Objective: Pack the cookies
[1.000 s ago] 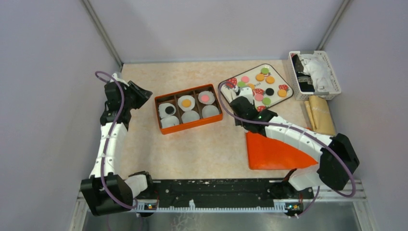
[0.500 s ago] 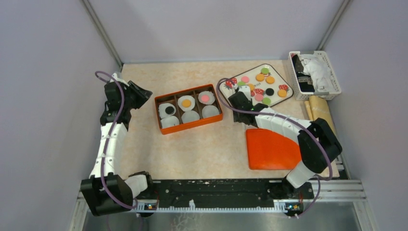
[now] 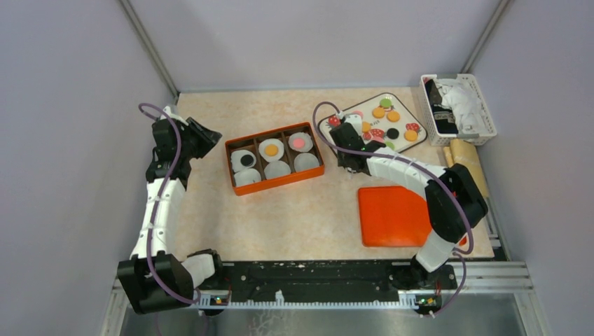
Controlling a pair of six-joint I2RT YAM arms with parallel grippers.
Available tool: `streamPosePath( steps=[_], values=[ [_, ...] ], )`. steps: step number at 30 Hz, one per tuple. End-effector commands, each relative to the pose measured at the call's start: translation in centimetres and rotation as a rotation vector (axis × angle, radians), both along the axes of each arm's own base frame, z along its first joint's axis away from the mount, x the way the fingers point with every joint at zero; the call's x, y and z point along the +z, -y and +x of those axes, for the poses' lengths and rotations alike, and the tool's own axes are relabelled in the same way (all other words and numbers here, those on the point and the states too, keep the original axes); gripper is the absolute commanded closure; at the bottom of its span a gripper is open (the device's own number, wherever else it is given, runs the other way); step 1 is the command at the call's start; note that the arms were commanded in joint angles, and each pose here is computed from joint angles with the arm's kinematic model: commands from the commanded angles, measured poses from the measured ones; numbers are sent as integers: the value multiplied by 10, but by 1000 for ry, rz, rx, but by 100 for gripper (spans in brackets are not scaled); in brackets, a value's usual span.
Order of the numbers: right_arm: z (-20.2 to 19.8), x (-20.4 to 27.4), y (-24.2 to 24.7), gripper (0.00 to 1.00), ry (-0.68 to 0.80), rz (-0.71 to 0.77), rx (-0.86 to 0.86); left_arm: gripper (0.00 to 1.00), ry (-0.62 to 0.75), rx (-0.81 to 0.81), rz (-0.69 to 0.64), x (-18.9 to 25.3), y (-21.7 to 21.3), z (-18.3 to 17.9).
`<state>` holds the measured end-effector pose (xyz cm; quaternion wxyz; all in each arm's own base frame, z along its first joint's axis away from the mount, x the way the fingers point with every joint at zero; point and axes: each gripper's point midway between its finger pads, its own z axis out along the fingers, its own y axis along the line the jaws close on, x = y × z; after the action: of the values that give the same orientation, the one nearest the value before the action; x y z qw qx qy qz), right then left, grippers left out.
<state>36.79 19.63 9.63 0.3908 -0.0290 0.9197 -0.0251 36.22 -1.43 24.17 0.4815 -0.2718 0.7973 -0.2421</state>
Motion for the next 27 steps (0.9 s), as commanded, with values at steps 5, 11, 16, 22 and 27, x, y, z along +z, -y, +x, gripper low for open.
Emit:
streamPosePath(
  steps=[5, 11, 16, 22, 27],
  values=[
    [8, 65, -10, 98, 133, 117, 27, 64, 45, -2, 19, 10, -2, 1],
    [-20, 113, -28, 100, 195, 164, 120, 65, 61, 18, 38, 19, -6, -2],
    [-53, 139, -65, 100, 218, 184, 243, 64, 72, 33, 52, 26, -9, -5],
    [-106, 149, -140, 100, 199, 218, 478, 64, 85, 47, 67, 35, -12, -7],
    [-131, 127, -192, 100, 144, 213, 607, 63, 75, 41, 64, 31, -11, -7]
  ],
)
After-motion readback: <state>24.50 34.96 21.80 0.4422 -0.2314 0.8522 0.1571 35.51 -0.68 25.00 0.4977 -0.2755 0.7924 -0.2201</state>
